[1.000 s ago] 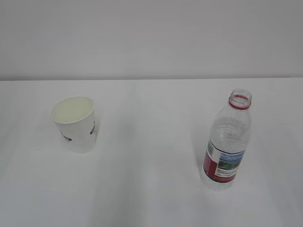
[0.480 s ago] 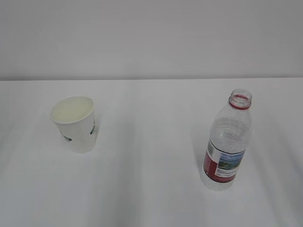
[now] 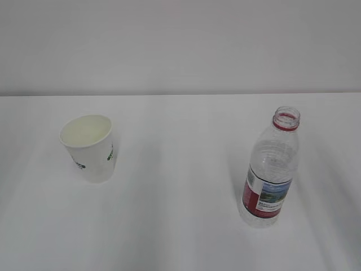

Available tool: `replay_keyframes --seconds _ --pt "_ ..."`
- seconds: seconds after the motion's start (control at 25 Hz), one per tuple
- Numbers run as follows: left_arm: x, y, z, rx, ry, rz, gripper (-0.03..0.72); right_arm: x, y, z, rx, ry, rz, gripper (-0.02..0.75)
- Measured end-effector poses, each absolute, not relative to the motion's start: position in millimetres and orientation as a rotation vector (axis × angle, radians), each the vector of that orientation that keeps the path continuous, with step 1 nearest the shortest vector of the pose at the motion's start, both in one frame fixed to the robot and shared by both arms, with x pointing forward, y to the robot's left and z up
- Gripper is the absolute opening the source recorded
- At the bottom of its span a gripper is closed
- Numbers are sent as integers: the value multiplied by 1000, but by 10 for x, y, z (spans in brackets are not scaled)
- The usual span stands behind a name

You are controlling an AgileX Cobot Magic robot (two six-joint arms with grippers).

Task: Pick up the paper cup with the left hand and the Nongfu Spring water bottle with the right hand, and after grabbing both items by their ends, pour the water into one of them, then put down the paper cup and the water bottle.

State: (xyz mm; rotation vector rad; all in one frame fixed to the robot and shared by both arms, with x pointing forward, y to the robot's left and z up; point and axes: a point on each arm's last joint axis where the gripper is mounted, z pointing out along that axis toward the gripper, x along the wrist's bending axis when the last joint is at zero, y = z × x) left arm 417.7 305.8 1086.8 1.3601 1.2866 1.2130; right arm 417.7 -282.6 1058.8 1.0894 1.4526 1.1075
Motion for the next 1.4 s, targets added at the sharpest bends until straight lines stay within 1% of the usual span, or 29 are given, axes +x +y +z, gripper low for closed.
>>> replay_keyframes --seconds 0.24,0.48,0.72,1.08,1.16,1.28,1.4 --pt "4381 3063 10632 1404 1328 1180 577 4364 -2802 10438 1110 1490 1102 535" --pt "4401 3078 10289 1342 1338 1186 577 4483 -2790 10271 1151 1517 1097 535" --pt "4267 3065 9955 1324 1324 1198 577 4345 -2792 10046 1148 1481 1142 535" --pt "4149 2890 9588 1449 1306 1088 577 4171 -2798 9803 1174 1515 1130 535" --pt "4090 2898 9527 1420 1311 1082 577 4140 -2799 9767 1185 1515 1136 535" --pt "3971 2913 9502 1316 1286 1093 577 4071 -2792 9698 1186 1519 1154 535" --pt "3932 2914 9507 1270 1270 1092 577 4002 -2774 9624 1163 1538 1169 535"
